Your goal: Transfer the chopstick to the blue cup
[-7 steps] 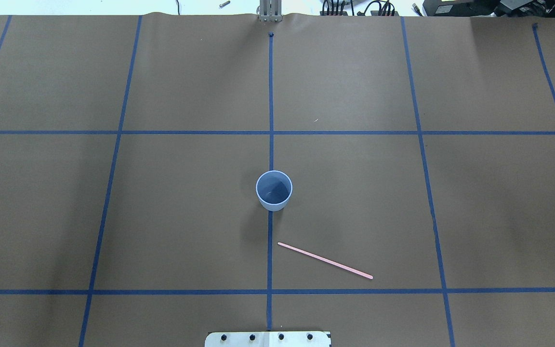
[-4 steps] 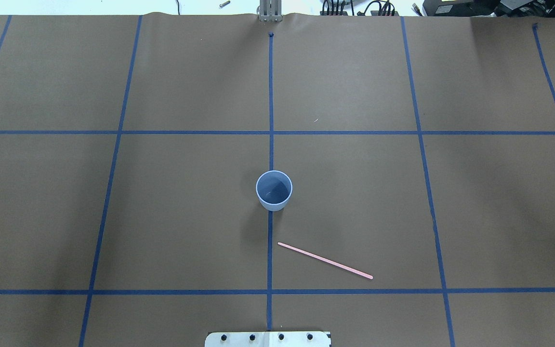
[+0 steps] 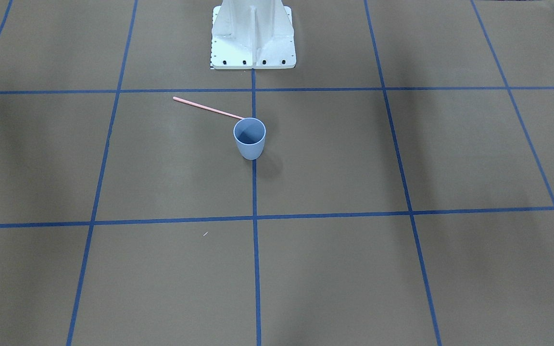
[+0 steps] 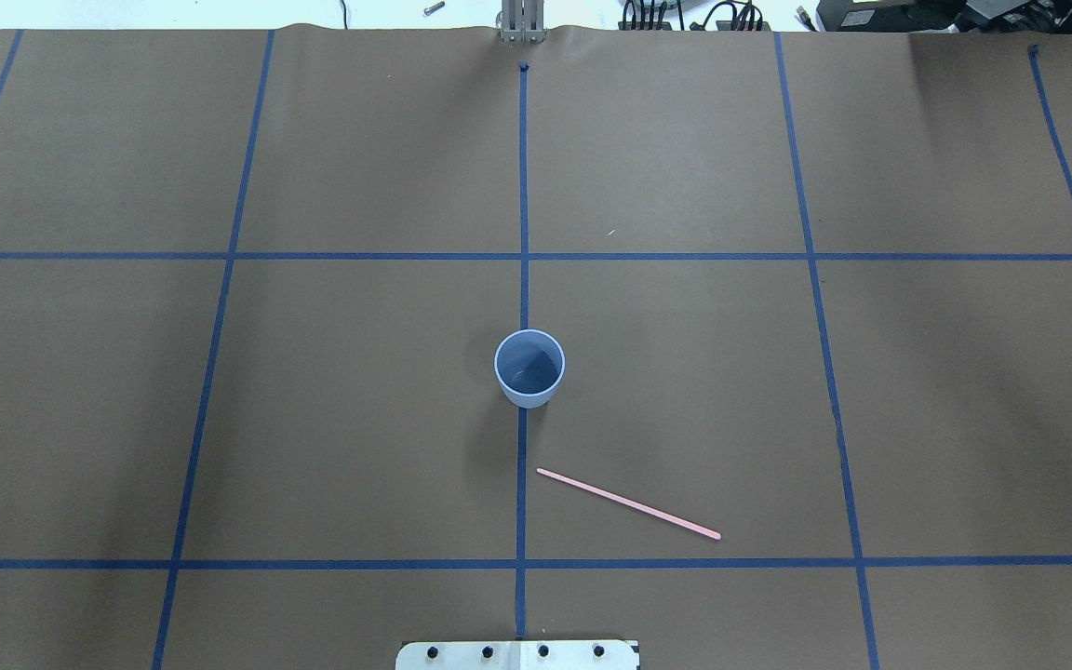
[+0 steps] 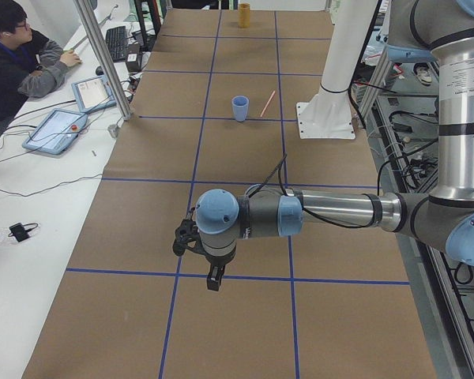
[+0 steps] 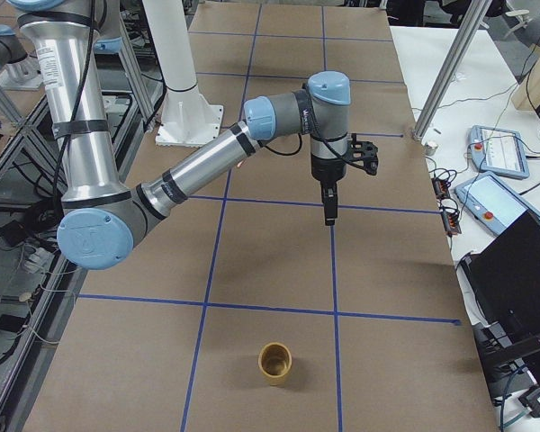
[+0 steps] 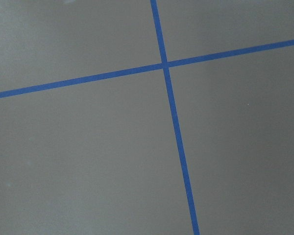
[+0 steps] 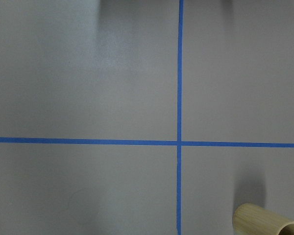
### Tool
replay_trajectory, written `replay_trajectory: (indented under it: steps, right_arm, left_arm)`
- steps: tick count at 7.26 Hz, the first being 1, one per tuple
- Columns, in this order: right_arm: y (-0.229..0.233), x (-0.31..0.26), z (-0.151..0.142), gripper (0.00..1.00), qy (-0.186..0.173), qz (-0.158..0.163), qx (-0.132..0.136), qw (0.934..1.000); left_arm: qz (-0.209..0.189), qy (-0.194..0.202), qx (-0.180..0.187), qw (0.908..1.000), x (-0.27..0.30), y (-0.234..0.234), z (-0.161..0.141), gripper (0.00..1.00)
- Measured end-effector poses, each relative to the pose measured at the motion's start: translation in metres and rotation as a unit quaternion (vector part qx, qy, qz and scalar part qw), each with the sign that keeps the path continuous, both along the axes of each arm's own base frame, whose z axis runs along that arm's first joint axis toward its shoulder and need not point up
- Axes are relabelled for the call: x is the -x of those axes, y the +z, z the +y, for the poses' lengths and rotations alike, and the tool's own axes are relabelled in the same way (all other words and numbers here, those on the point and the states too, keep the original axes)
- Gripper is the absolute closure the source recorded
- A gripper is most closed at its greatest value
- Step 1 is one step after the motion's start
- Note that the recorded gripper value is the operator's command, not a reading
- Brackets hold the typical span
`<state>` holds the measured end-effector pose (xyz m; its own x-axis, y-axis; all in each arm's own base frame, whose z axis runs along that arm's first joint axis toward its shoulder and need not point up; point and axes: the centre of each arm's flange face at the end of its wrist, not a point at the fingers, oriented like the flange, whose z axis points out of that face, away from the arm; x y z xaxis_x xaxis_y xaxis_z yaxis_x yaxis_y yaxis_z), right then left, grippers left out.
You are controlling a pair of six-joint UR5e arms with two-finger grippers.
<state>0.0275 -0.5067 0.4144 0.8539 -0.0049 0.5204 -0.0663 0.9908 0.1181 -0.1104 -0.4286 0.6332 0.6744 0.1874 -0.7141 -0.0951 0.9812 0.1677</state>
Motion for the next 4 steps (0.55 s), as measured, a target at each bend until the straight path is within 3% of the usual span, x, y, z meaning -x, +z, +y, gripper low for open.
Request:
replay_trajectory:
  steps: [4]
  right_arm:
    - [0.018, -0.003, 0.008, 0.0, 0.003, -0.001, 0.018, 0.9998]
  left_arm:
    - [0.001, 0.001, 0.0, 1.0, 0.0, 0.001, 0.001, 0.02]
